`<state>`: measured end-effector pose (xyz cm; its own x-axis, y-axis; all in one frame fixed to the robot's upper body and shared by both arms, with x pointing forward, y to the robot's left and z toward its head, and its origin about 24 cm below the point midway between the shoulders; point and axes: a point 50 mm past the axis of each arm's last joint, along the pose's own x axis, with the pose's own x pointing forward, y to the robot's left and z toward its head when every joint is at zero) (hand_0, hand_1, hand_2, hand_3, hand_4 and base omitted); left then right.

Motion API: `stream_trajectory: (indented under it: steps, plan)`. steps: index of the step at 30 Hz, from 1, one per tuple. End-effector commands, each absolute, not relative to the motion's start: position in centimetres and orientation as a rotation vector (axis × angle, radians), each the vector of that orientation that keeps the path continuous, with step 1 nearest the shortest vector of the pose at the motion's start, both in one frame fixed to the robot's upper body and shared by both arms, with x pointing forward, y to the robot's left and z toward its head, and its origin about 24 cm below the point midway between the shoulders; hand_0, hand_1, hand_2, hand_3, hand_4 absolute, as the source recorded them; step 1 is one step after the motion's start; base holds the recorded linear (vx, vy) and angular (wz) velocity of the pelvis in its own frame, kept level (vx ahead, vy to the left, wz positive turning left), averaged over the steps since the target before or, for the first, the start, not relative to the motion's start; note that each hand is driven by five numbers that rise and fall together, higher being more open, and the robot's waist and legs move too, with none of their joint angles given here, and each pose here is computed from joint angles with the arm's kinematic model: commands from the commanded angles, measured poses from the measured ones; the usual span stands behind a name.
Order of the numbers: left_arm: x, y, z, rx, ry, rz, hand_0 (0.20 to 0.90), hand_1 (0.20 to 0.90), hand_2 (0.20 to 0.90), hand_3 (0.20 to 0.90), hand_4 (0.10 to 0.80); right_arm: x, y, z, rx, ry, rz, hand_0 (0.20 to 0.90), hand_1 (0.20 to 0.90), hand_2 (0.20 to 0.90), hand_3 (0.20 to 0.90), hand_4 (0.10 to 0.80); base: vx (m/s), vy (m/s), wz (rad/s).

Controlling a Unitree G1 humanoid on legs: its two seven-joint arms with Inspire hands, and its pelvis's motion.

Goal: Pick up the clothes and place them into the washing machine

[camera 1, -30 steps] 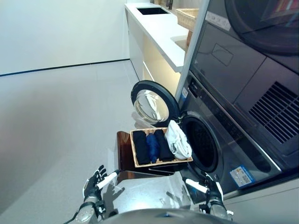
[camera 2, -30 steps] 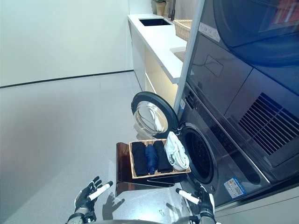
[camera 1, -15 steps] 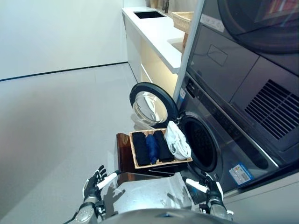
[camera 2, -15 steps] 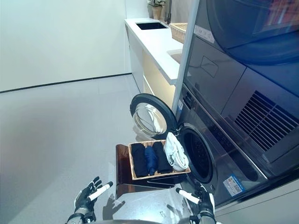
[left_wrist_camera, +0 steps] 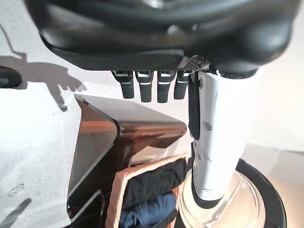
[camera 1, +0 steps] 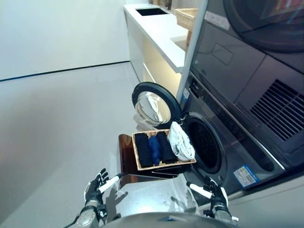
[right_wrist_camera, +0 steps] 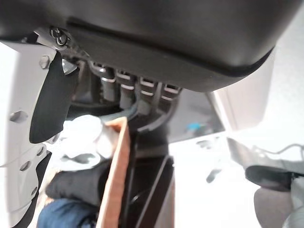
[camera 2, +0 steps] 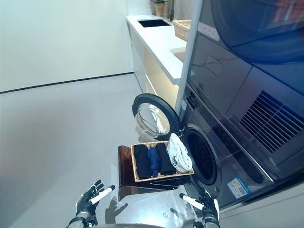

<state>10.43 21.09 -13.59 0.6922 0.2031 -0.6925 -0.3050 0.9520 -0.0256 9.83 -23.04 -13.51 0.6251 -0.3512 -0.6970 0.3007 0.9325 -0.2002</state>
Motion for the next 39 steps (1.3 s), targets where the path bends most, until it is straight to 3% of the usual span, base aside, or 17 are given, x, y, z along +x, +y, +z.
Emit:
stream_trajectory:
  steps: [1,22,29,39]
  plan:
    - [14.5,22.5,-11.3,-0.107,0.571,0.266,0.9,0.9,0.9,0.9,0.8,15.1,-24.1,-10.6,-0.095,0.585,-0.366,0.9,0.9,0.9,0.9,0.8,-0.015,0.021,-0.04]
    - [15.4,23.6,-10.7,-0.056,0.548,0.267,0.9,0.9,0.9,0.9,0.8,16.9,-23.4,-9.8,-0.062,0.531,-0.341,0.9,0.9,0.9,0.9,0.8,0.015,0.114,-0.14]
    - [15.9,23.7,-10.5,-0.069,0.533,0.306,0.9,0.9,0.9,0.9,0.8,17.0,-23.5,-9.9,-0.052,0.534,-0.357,0.9,0.9,0.9,0.9,0.8,0.185,-0.089,-0.07]
    - [14.1,23.2,-11.8,-0.143,0.603,0.36,0.9,0.9,0.9,0.9,0.8,16.7,-23.8,-10.3,-0.086,0.571,-0.348,0.9,0.9,0.9,0.9,0.8,0.209,-0.175,0.37]
